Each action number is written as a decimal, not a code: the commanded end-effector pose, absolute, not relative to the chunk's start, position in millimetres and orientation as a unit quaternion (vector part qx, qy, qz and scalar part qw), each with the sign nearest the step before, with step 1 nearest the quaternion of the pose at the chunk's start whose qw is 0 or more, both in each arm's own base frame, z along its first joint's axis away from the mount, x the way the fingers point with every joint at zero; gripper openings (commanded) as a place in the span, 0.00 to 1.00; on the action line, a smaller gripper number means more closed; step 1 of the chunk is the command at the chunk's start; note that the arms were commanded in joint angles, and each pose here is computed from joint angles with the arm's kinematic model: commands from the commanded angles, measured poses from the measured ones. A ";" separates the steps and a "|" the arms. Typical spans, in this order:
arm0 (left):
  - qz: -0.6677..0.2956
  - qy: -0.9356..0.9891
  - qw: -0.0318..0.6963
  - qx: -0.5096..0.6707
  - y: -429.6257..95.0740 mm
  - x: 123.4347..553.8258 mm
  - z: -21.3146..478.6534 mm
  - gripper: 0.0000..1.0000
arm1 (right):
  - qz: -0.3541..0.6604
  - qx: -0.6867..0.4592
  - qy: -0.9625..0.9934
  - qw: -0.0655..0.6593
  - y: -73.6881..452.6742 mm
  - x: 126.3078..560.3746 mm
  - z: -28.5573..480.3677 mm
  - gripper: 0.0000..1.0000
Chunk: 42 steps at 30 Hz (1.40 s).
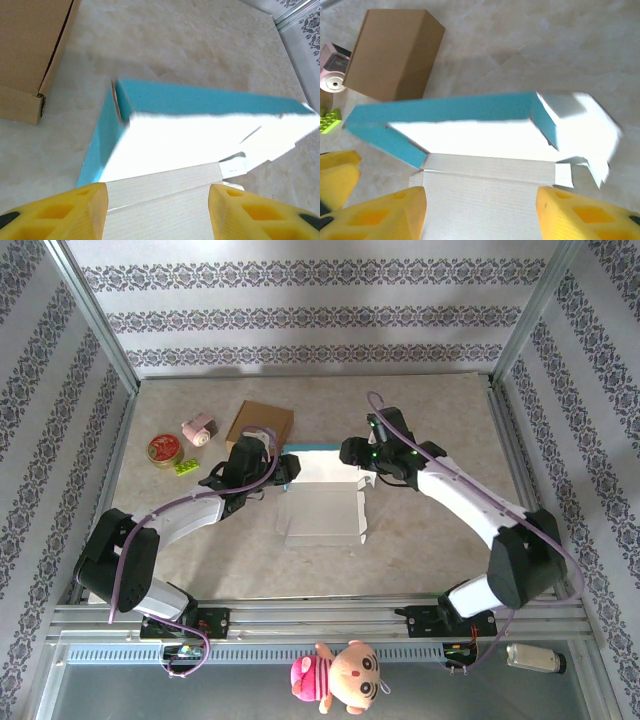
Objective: Fold the paper box
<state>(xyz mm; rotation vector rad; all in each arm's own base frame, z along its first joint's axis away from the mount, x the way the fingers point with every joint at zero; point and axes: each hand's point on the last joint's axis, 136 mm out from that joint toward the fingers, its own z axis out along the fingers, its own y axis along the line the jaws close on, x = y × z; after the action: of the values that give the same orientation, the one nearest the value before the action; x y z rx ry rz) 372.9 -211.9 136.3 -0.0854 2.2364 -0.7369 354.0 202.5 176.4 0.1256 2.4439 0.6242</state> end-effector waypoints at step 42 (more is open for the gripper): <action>-0.400 0.864 0.215 -0.220 -200.2 389.7 127.3 0.46 | 0.259 0.140 0.925 0.241 190.6 316.1 162.8 0.68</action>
<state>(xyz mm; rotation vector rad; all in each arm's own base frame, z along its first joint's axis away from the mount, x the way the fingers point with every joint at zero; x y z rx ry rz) 395.3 -202.9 127.2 -0.6462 2.4141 -1.0967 324.2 191.1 172.6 0.3736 2.5204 0.7061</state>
